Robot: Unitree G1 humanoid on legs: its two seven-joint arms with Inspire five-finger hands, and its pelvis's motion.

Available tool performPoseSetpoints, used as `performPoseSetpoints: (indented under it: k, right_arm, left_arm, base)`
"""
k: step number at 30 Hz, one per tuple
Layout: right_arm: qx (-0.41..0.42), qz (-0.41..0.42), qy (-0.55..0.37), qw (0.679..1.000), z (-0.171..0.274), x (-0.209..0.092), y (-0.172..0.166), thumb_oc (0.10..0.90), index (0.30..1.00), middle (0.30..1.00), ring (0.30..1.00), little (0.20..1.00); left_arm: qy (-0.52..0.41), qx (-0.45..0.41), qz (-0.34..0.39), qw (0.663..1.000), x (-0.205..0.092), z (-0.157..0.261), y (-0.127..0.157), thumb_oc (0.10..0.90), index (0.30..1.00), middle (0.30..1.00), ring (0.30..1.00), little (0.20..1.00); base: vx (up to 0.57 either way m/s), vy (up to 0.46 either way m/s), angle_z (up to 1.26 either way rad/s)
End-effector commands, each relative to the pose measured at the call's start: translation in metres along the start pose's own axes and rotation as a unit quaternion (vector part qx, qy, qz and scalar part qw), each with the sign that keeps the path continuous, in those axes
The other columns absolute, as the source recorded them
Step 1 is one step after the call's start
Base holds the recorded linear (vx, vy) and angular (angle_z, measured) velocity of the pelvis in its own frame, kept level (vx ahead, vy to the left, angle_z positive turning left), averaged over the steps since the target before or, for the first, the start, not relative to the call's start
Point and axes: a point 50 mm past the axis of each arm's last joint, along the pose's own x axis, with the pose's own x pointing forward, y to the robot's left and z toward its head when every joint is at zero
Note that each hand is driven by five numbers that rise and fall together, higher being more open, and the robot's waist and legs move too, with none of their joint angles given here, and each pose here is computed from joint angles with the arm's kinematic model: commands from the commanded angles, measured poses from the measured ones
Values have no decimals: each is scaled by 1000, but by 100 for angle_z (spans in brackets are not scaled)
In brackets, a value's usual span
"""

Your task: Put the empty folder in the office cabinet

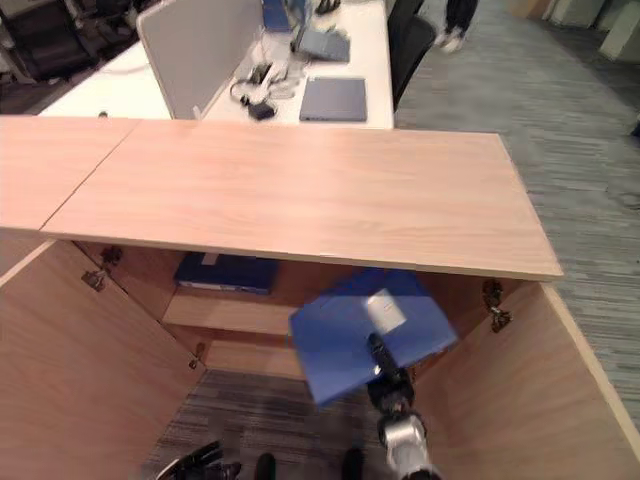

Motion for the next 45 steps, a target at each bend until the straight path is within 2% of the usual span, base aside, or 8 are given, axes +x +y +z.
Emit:
performPoseSetpoints:
  k: [1,15,27,28,30,31,32,45]
  right_arm:
    - [92,145,-125,977,47,29,113,400,300,300,300,300]
    - [202,241,-303,900,208,10,280,400,300,300,300,300]
    - [206,217,-363,883,273,-14,284,400,300,300,300,300]
    - [206,217,-363,883,273,-14,284,447,371,371,371,371]
    - [197,204,-360,889,270,-11,281,693,740,740,740,740]
    - [197,204,-360,889,270,-11,282,706,759,759,759,759]
    - [199,195,-358,891,269,-9,279,800,900,900,900,900]
    - [134,79,-326,932,241,10,267,800,900,900,900,900]
  left_arm:
    - [-49,77,8,996,7,36,7,800,900,900,900,900]
    - [-108,176,-22,978,2,82,15,800,900,900,900,900]
    - [-145,205,-44,967,-2,111,13,800,900,900,900,900]
    - [-145,204,-44,967,-2,111,13,800,900,900,900,900]
    - [-149,200,-39,968,-2,112,14,800,900,900,900,900]
    - [-149,200,-39,968,-2,112,14,800,900,900,900,900]
    - [-153,195,-36,968,-2,113,14,800,900,900,900,900]
    - [-157,193,-14,968,-4,114,15,800,900,900,900,900]
  base:
    - [-54,-19,31]
    - [-11,-14,14]
    - [-2,-28,17]
    - [-4,-1,22]
    - [3,-1,4]
    - [0,0,0]
    - [0,0,0]
    - [0,2,-4]
